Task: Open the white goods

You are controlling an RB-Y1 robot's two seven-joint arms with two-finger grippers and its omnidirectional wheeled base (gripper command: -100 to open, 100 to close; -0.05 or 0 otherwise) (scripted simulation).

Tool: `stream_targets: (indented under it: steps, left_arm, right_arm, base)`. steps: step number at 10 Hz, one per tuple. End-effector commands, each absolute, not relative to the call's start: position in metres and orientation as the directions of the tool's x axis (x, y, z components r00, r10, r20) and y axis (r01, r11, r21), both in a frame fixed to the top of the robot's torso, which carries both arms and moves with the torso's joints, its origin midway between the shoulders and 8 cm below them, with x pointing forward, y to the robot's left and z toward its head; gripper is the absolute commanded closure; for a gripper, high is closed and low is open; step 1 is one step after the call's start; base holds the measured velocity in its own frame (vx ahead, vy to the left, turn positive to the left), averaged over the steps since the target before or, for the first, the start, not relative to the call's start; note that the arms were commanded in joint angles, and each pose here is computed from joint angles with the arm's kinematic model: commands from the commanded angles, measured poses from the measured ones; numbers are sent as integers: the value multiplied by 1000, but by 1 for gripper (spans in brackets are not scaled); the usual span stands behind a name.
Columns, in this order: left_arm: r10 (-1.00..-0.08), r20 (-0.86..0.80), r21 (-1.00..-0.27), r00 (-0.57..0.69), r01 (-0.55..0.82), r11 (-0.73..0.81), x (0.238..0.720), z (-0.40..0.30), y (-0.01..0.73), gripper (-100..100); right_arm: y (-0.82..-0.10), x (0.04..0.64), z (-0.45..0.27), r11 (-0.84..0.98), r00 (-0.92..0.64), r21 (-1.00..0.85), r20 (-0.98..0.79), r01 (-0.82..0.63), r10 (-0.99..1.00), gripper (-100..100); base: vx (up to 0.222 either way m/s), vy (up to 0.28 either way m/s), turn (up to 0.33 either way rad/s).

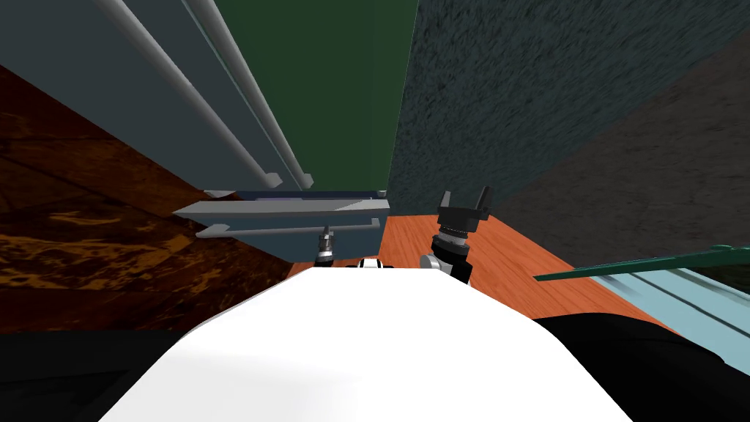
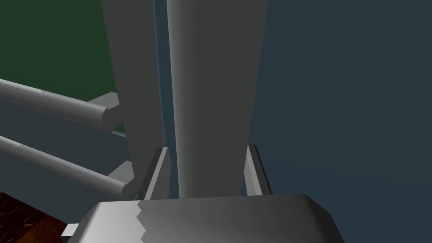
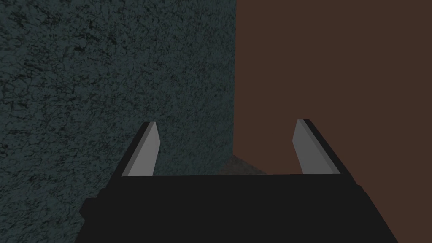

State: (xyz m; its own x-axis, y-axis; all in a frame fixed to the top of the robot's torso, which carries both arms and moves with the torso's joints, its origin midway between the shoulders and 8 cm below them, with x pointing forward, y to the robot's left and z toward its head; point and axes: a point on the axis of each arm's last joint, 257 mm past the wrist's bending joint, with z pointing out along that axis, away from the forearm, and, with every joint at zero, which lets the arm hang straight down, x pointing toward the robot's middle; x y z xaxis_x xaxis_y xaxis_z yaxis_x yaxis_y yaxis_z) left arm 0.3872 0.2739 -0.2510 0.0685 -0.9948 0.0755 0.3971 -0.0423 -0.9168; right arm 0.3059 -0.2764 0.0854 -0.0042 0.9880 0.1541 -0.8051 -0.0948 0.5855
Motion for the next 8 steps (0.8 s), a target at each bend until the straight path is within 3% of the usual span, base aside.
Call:
stream_targets:
  steps: [1,8]
  left_arm:
    - [-994,69,-917,81,397,-31,406,-255,277,100]
    - [-995,66,-913,79,408,-28,456,-254,272,100]
  right_arm:
    - [-276,306,85,-95,-4,586,154,-805,988,0]
    - [-276,306,85,-95,-4,586,154,-805,988,0]
  base:
    - [-111,17,-38]
    - [-106,7,-14]
